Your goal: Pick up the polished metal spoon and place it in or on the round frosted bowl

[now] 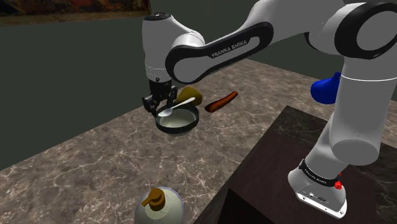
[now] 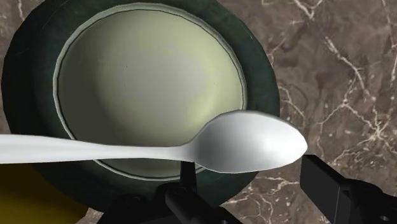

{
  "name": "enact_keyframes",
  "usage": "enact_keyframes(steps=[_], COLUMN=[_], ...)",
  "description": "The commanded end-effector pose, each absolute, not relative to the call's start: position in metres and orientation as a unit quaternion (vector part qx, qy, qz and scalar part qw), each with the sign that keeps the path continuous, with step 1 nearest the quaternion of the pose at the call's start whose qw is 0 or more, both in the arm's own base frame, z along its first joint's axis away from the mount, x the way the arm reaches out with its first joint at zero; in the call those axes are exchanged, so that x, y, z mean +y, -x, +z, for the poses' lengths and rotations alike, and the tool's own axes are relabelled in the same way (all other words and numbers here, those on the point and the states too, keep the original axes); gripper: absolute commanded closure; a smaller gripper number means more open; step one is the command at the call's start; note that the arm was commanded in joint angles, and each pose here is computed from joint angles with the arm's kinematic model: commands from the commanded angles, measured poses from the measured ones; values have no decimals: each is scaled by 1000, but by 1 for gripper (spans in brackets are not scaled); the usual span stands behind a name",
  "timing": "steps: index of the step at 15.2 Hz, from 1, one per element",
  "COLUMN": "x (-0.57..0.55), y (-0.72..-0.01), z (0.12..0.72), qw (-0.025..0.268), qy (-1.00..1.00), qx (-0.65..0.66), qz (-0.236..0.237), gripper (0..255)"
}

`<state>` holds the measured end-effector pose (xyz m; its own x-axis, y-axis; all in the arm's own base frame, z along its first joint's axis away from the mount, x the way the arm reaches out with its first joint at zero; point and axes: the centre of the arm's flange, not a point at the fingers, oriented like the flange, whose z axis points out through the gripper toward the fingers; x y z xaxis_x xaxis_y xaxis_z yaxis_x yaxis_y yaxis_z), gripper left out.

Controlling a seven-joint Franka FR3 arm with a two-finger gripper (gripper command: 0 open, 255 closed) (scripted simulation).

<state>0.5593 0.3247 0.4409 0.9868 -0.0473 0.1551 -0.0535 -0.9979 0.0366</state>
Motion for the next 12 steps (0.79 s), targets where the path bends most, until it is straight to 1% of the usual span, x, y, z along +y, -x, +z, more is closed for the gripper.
enact_keyframes(steps=[1,4,12], x=[325,325,325], y=[-559,-559,-559], z=[430,414,414], qw=[20,20,20], qy=[-996,-996,-996], qx=[-25,-25,-25], qz=[77,77,77], gripper=[255,255,255])
